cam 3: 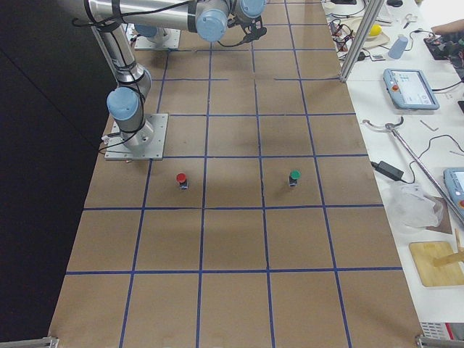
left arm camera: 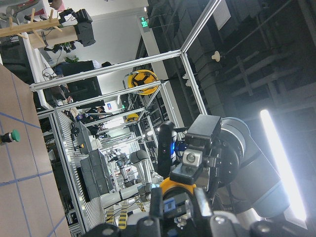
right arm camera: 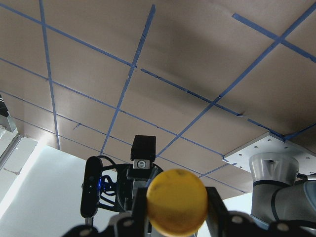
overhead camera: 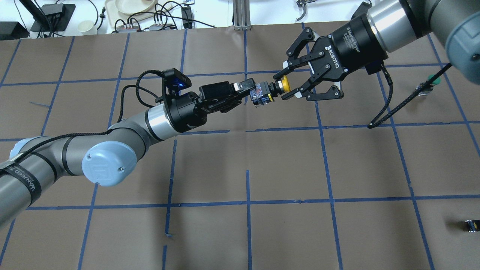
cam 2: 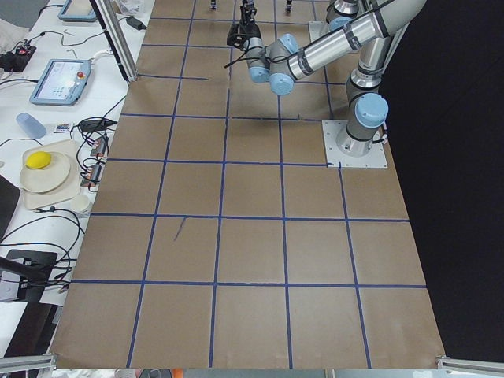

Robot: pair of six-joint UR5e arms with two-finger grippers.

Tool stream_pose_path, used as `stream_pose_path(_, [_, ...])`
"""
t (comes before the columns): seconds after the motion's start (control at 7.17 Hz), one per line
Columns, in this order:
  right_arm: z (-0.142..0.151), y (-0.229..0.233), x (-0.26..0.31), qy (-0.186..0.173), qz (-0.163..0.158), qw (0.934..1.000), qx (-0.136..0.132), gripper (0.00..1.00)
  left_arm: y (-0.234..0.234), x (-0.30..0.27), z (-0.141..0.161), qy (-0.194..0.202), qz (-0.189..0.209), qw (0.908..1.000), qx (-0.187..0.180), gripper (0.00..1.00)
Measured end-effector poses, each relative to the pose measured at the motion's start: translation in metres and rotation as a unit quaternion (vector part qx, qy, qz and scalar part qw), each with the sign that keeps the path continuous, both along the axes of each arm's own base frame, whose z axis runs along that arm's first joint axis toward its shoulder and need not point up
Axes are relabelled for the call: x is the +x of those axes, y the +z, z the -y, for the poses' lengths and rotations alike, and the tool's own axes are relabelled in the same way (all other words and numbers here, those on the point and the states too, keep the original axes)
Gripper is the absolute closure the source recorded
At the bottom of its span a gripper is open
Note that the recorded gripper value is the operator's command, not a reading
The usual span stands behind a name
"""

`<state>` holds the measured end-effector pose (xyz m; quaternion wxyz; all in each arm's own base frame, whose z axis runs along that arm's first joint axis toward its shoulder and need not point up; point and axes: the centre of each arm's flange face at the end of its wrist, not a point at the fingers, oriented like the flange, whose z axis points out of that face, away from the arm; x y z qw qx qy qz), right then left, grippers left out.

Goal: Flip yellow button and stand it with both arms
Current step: 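Open the left gripper and carry the button away with the right gripper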

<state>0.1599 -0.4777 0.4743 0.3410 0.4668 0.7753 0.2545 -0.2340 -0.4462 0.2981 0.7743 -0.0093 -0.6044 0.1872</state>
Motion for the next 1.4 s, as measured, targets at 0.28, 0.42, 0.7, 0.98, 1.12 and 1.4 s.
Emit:
stream_pose_path(0.28, [0.000,0.001,0.000,0.000,0.000,1.0000,-0.001,0.88,0.000,0.000,0.000,-0.002,0.002,1.0000,0.000,0.00])
stream_pose_path(0.42, [0.001,0.002,-0.001,0.000,-0.002,1.0000,-0.001,0.88,0.001,0.000,0.001,-0.004,0.003,1.0000,0.003,0.00])
stream_pose_path(0.7, [0.002,0.010,-0.006,0.002,-0.025,0.9996,-0.010,0.89,0.010,-0.001,0.004,-0.025,0.018,0.9995,0.009,0.00])
stream_pose_path(0.98, [0.006,0.024,-0.019,0.019,-0.073,0.9963,-0.041,0.88,0.024,0.000,0.005,-0.084,0.102,0.9912,-0.004,0.00])
stream_pose_path(1.12, [0.007,0.025,-0.028,0.043,-0.097,0.9922,-0.065,0.88,0.031,0.002,0.008,-0.115,0.153,0.9816,-0.008,0.00])
stream_pose_path(1.4, [0.005,0.015,-0.061,0.145,-0.171,0.9669,-0.121,0.88,0.056,0.009,0.022,-0.174,0.291,0.9404,0.024,0.00])
